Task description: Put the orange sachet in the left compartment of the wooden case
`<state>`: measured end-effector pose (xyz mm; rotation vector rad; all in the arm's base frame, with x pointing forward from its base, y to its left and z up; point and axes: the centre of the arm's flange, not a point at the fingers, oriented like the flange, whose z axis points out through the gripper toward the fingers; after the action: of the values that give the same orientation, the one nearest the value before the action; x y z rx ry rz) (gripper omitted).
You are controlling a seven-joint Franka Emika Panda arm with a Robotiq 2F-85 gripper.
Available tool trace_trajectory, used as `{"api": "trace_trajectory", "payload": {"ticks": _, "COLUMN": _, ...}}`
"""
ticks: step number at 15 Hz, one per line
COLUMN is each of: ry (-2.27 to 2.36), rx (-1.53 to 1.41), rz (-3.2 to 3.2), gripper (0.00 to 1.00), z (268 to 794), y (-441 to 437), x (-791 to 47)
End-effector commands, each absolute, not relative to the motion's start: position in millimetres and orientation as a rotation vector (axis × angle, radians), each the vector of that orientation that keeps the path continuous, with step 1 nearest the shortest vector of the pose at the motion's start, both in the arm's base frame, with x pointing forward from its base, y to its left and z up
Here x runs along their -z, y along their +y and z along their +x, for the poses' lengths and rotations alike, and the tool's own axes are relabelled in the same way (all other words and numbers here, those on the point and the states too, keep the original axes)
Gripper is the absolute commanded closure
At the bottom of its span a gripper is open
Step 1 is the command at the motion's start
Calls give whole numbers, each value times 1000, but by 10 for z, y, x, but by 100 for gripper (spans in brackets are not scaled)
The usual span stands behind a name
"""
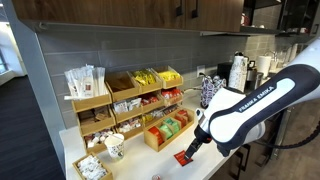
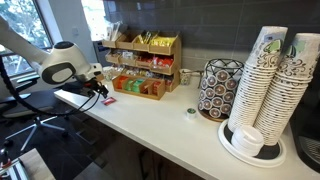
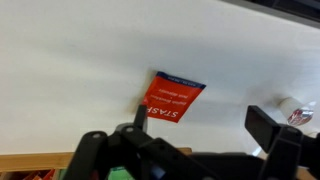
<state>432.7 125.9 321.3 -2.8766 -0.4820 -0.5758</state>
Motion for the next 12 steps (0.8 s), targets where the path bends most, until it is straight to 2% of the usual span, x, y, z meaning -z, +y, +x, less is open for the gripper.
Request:
{"api": "trace_trajectory", "payload": {"ticks": 1, "ry": -494, "rx": 611, "rz": -2863, "gripper": 0, "z": 4538, "y": 1277, "x": -2967}}
{"api": "trace_trajectory", "payload": {"ticks": 9, "ry": -510, "rx": 656, "rz": -2859, "gripper": 1, "z": 4745, "y": 1254, "x": -2762}}
{"api": "trace_trajectory", "payload": {"ticks": 12, "ry": -512, "rx": 642, "rz": -2859, "gripper": 5, "z": 4792, "y": 1232, "x": -2678}}
